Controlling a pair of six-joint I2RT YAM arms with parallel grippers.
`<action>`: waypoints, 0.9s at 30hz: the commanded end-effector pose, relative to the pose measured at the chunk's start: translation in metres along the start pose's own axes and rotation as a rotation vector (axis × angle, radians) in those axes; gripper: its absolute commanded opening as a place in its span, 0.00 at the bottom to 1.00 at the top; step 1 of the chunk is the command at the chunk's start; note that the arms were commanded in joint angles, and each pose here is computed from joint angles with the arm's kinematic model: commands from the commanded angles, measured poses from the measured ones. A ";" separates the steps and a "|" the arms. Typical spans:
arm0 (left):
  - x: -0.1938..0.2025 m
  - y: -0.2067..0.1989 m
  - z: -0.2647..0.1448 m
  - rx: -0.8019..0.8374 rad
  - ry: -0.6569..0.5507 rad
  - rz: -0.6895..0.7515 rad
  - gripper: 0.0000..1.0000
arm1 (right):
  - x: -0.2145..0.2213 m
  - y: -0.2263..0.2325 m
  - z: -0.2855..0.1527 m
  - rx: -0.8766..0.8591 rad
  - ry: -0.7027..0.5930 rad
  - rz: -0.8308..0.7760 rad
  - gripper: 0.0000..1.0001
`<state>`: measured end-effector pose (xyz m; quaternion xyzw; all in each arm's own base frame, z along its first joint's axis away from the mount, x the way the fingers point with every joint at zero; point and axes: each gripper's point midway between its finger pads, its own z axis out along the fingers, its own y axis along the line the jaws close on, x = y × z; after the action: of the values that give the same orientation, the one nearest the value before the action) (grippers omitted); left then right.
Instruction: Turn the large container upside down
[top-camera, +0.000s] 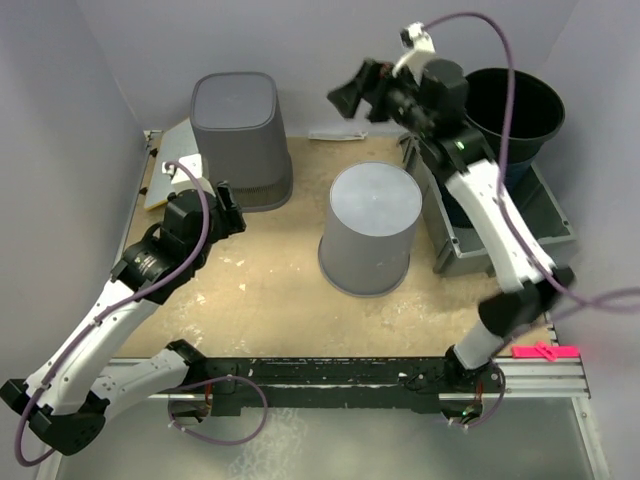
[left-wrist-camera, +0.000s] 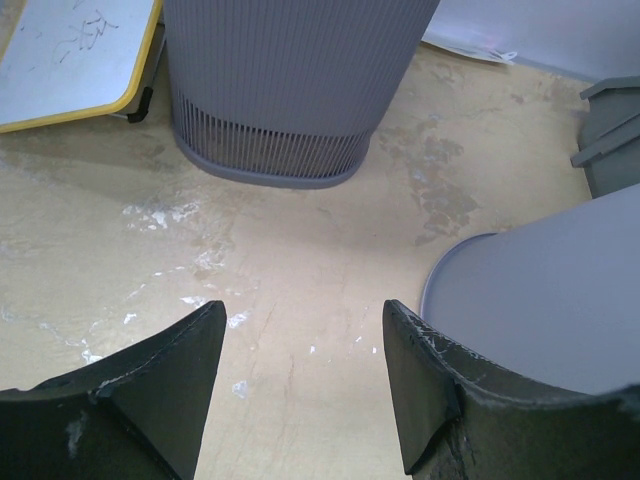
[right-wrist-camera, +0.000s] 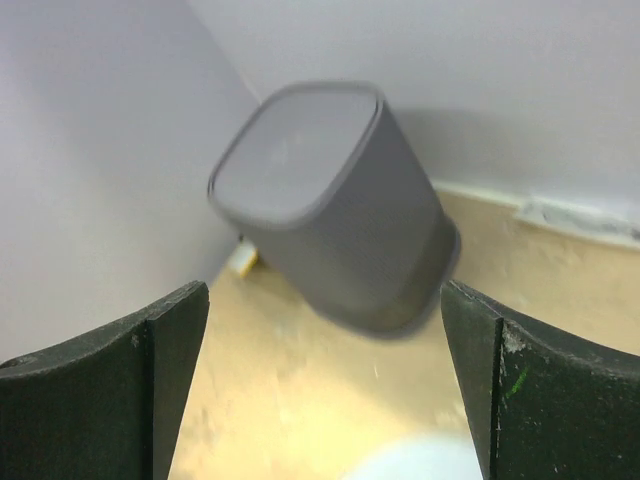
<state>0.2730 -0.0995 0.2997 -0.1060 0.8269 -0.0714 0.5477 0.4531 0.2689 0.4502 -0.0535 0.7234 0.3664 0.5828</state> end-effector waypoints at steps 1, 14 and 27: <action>-0.014 -0.001 -0.006 0.030 -0.064 -0.038 0.61 | 0.046 0.011 -0.091 -0.045 0.128 -0.215 1.00; -0.030 -0.013 0.001 0.040 -0.091 -0.013 0.61 | 0.175 0.028 -0.303 -0.227 0.432 -0.242 1.00; -0.024 -0.016 0.008 0.041 -0.080 -0.025 0.61 | 0.254 -0.021 -0.261 -0.177 0.384 -0.098 1.00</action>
<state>0.2852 -0.1073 0.2983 -0.0950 0.8231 -0.0699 0.5555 0.1278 0.1703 0.2200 -0.2547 0.8172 0.3632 0.3678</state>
